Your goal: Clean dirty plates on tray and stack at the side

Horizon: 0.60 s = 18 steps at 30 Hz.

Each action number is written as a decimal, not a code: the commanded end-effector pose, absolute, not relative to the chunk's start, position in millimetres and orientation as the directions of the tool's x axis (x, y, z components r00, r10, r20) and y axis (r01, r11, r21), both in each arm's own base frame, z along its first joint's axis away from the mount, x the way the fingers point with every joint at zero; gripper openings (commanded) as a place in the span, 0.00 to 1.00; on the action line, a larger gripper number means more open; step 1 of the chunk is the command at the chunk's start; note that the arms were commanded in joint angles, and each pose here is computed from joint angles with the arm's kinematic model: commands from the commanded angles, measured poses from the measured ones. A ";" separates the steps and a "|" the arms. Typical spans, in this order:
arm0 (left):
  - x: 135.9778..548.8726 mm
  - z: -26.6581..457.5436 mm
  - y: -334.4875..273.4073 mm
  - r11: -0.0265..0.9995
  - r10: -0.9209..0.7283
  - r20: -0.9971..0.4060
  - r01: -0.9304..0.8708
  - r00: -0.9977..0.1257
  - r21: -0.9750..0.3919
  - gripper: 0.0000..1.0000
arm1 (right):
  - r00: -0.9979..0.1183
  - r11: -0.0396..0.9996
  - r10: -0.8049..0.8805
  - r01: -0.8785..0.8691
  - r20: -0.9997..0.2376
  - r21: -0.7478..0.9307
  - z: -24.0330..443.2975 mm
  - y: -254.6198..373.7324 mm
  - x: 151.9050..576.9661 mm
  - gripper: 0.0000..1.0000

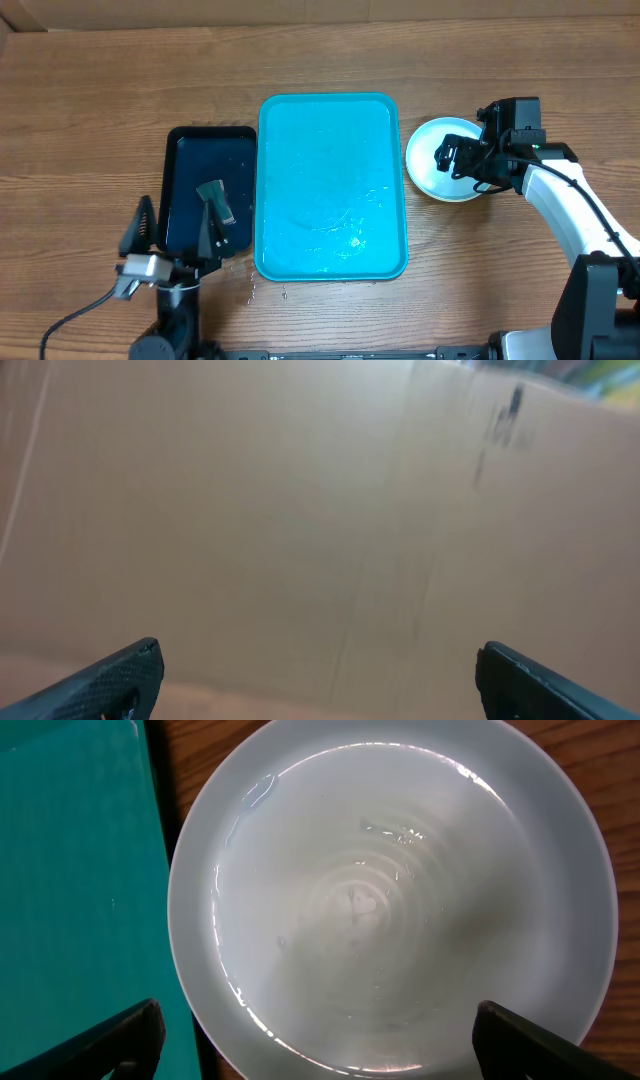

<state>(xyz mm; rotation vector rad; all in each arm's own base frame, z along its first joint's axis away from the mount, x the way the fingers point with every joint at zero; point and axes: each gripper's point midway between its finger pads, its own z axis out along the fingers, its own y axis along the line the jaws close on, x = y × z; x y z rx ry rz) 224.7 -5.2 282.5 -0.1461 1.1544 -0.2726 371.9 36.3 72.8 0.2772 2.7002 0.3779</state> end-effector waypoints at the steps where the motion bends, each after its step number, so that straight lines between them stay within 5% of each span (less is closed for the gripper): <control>1: 234.2 252.4 -4.1 0.957 -0.289 -0.910 0.111 0.296 -0.268 1.00 | -0.893 0.945 0.238 0.122 -0.381 0.305 80.6 36.7 373.3 1.00; 9: 246.4 159.6 -1.2 0.976 -0.220 -0.974 -0.009 -0.061 -0.220 1.00 | -0.893 0.945 0.238 0.122 -0.381 0.305 80.6 36.7 373.3 1.00; 18: 246.0 156.0 -4.8 0.998 -0.066 -0.995 0.020 -0.078 -0.068 1.00 | -0.893 0.945 0.238 0.122 -0.381 0.305 80.6 36.7 373.3 1.00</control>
